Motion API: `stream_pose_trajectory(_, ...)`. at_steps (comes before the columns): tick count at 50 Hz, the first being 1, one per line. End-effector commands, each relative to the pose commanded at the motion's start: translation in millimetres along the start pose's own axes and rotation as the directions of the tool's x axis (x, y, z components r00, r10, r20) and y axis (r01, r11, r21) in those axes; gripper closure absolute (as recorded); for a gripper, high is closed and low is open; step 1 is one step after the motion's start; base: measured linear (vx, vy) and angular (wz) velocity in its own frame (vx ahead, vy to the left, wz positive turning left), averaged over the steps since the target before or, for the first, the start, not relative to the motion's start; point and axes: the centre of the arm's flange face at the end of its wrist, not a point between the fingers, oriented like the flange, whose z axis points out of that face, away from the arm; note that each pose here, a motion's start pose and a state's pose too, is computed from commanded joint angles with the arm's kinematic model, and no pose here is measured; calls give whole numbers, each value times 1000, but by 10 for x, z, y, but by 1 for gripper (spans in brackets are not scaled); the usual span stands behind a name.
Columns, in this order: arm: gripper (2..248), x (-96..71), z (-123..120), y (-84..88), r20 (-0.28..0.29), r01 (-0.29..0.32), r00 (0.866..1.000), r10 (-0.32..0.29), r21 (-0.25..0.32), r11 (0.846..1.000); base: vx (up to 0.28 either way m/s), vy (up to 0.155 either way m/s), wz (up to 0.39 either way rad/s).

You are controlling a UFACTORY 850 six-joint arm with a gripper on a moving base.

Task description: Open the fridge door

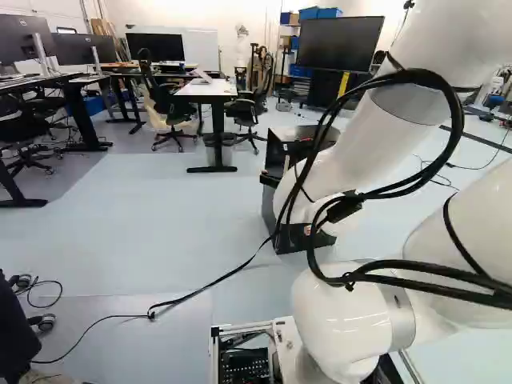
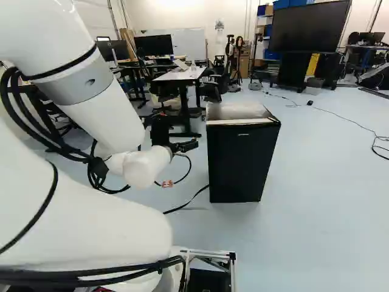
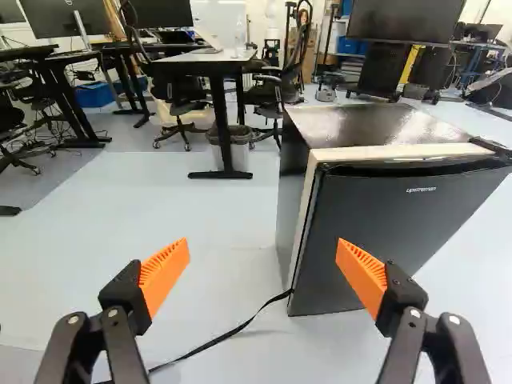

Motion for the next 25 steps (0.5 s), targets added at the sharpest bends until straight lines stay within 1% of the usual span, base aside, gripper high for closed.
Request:
stream_pose_trajectory(13, 3, 5, 10, 0, 1, 0, 1000, 0, 0, 1000, 0, 0, 0)
stream_pose_trajectory(25, 3, 52, 103, 0, 5, 0, 1000, 0, 0, 1000, 0, 0, 0)
